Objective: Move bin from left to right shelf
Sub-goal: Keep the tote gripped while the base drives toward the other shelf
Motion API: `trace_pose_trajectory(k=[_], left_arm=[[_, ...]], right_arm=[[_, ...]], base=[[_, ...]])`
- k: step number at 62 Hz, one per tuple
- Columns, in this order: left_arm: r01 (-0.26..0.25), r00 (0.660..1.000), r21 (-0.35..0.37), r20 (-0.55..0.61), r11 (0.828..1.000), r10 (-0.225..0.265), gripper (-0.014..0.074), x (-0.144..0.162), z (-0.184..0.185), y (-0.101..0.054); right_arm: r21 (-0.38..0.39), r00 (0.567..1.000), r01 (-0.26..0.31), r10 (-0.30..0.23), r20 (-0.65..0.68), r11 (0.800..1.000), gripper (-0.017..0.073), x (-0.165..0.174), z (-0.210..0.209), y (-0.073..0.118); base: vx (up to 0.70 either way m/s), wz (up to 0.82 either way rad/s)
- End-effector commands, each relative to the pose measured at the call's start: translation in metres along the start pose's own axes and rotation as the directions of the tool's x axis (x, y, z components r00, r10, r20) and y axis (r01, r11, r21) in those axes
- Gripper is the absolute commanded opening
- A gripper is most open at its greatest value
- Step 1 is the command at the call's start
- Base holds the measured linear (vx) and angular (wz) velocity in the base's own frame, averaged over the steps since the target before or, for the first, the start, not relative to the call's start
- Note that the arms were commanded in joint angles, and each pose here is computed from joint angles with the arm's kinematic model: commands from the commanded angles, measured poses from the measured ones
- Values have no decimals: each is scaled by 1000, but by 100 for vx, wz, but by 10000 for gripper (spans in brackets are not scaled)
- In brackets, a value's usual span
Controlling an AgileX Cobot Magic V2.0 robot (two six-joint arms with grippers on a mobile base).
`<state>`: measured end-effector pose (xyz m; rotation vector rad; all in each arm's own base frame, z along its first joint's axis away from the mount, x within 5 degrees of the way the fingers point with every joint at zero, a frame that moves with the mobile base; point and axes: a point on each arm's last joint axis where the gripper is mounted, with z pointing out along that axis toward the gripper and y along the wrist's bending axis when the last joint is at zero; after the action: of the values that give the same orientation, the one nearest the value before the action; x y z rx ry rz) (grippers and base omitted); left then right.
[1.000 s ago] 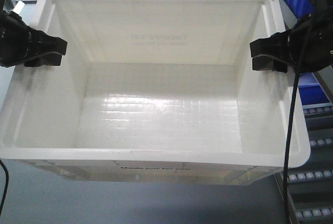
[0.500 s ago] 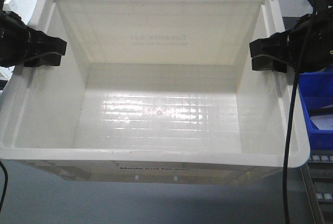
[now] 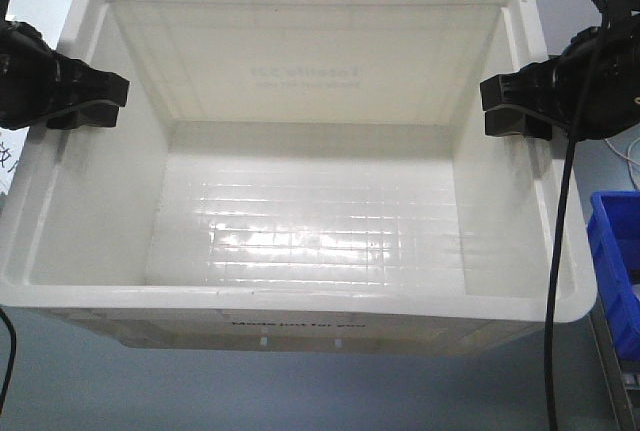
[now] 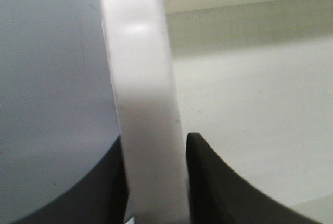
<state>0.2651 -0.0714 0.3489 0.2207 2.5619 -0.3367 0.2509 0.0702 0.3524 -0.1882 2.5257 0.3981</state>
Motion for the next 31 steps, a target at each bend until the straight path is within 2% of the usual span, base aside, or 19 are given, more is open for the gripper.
trace_pose_trajectory(k=[1, 17, 31], left_arm=[[-42, 988, 1, 152, 999, 41, -8, -12, -24, -4], [-42, 988, 1, 152, 999, 41, -8, -12, -24, -4], [-42, 988, 1, 152, 999, 41, -8, -12, -24, -4]], right_arm=[[0, 984, 78, -77, 163, 997, -4, -13, -26, 6], [0, 984, 78, -77, 163, 997, -4, -13, -26, 6], [0, 984, 78, -77, 163, 997, -4, -13, -26, 6]], base=[[38, 1], [38, 9], [37, 39]])
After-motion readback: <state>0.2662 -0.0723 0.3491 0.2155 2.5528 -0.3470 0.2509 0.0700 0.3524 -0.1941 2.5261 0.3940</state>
